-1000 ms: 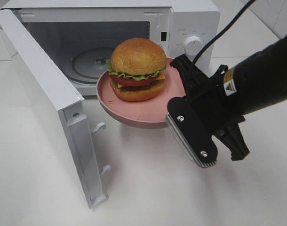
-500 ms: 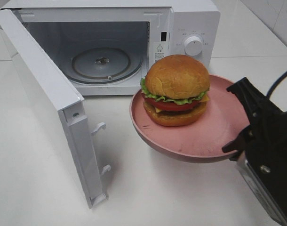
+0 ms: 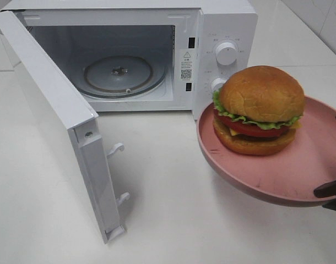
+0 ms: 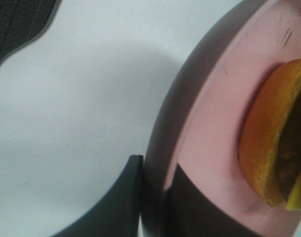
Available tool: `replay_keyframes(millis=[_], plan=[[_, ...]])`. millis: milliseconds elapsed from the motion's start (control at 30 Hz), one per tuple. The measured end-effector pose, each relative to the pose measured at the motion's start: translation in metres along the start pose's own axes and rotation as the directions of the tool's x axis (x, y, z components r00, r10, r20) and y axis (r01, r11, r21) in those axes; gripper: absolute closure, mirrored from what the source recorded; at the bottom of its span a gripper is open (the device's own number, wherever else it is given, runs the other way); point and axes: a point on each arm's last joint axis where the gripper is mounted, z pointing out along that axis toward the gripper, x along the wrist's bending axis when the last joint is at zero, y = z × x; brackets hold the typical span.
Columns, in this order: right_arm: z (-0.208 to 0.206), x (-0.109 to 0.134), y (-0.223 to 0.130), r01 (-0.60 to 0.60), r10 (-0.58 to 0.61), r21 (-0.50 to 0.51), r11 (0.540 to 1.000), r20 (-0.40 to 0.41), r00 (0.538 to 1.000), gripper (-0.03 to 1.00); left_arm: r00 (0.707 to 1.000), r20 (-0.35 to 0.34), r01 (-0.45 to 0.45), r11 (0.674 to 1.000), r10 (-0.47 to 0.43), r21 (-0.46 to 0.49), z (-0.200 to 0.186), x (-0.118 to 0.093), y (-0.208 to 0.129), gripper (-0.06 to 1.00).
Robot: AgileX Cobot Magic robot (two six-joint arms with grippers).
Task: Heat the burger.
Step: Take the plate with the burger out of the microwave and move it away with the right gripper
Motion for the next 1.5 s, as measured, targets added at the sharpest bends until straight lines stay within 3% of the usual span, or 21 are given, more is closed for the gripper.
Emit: replay_keyframes(millis=[600,867,1000,1233,1333,1400,1433,1467,1500], plan=[[-0.005,0.005,-0.006,-0.144,0.143,0.046,0.989,0.021,0.99,0.85,1.0,0.0,0.0,1.0,0.0,0.0,0.0,0.0,0.0,-0.04],[-0.006,0.007,-0.017,-0.252,0.249,0.159,0.955,0.035,0.968,0.85,1.0,0.0,0.0,1.0,0.0,0.0,0.0,0.0,0.0,-0.04],[-0.008,0.009,-0.024,-0.33,0.326,0.243,0.912,0.058,0.944,0.85,1.0,0.0,0.0,1.0,0.0,0.0,0.0,0.0,0.0,-0.04],[-0.009,0.012,-0.029,-0.437,0.434,0.294,0.85,0.08,0.897,0.85,1.0,0.0,0.0,1.0,0.0,0.0,0.0,0.0,0.0,-0.04],[-0.01,0.014,-0.031,-0.495,0.493,0.312,0.811,0.089,0.865,0.85,1.0,0.0,0.0,1.0,0.0,0.0,0.0,0.0,0.0,-0.04],[-0.011,0.016,-0.034,-0.558,0.556,0.344,0.755,0.115,0.823,0.85,1.0,0.0,0.0,1.0,0.0,0.0,0.0,0.0,0.0,-0.04],[-0.011,0.016,-0.034,-0.558,0.556,0.344,0.755,0.115,0.823,0.85,1.0,0.0,0.0,1.0,0.0,0.0,0.0,0.0,0.0,-0.04],[-0.012,0.017,-0.036,-0.592,0.586,0.365,0.718,0.142,0.798,0.85,1.0,0.0,0.0,1.0,0.0,0.0,0.0,0.0,0.0,-0.04],[-0.012,0.017,-0.036,-0.592,0.586,0.365,0.718,0.142,0.798,0.85,1.0,0.0,0.0,1.0,0.0,0.0,0.0,0.0,0.0,-0.04]])
